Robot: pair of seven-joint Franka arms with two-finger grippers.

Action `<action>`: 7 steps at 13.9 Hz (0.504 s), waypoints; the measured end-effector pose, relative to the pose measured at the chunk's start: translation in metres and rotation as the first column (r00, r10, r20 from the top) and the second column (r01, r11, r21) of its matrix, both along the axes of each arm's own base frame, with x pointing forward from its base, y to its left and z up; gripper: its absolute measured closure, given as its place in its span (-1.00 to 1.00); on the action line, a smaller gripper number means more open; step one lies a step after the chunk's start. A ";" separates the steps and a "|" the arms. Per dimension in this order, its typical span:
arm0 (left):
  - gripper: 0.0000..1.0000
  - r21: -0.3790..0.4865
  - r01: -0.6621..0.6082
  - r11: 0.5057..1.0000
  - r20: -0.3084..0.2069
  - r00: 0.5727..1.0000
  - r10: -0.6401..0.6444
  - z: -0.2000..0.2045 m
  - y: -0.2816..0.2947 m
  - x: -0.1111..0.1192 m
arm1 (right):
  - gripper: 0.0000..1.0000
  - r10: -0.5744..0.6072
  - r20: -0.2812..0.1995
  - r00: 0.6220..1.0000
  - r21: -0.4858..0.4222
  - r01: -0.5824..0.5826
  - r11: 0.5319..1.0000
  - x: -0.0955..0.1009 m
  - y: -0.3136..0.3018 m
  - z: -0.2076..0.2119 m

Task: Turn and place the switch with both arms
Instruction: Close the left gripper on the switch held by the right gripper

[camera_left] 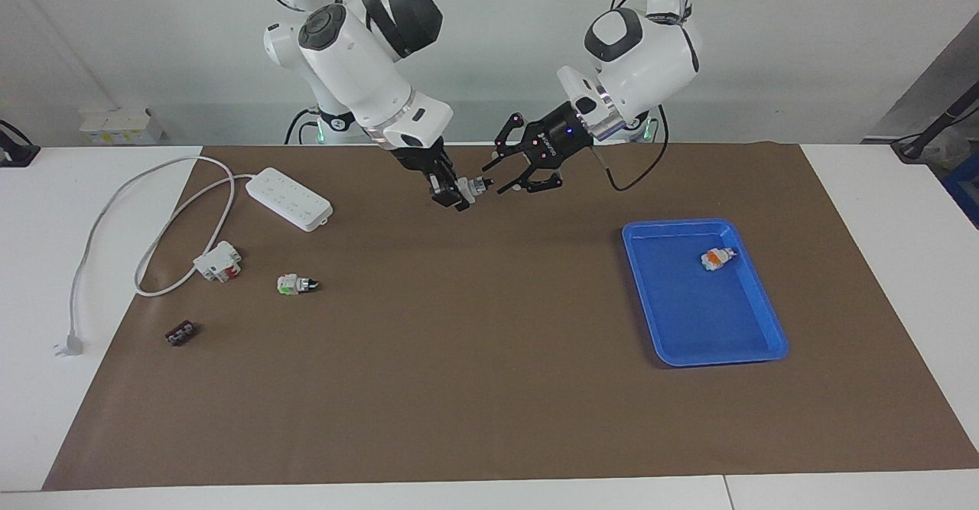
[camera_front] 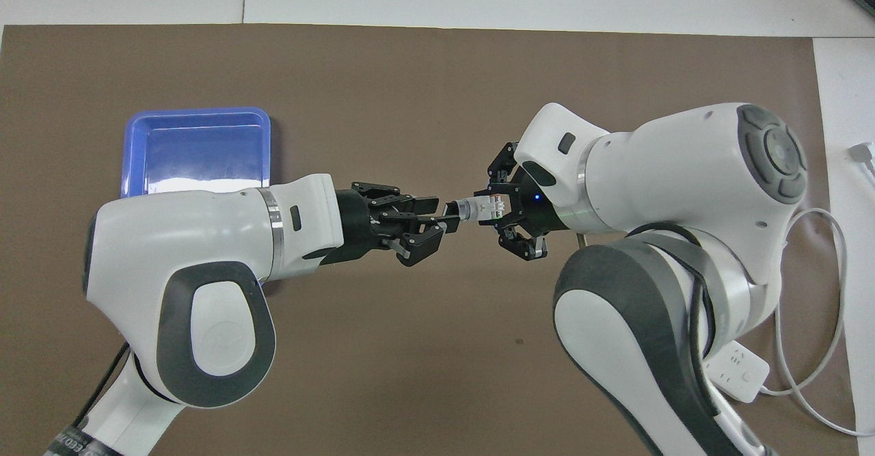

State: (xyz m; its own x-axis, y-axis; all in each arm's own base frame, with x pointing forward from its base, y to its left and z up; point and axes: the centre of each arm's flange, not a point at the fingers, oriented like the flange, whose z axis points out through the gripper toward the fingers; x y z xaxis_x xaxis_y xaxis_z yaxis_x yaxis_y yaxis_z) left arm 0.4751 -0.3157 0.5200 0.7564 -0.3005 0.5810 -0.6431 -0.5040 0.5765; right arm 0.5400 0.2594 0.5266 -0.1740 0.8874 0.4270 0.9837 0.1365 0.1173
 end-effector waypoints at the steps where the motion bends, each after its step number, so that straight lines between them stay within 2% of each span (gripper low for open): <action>1: 0.11 0.000 0.003 1.000 0.000 1.000 -0.003 0.000 -0.001 -0.001 | 0.31 0.000 0.000 1.000 0.000 0.000 1.000 0.000 0.000 0.000; 7: 0.15 0.001 0.012 1.000 0.001 1.000 -0.012 -0.001 -0.005 -0.003 | 0.31 0.000 -0.001 1.000 -0.001 0.000 1.000 0.000 0.000 -0.001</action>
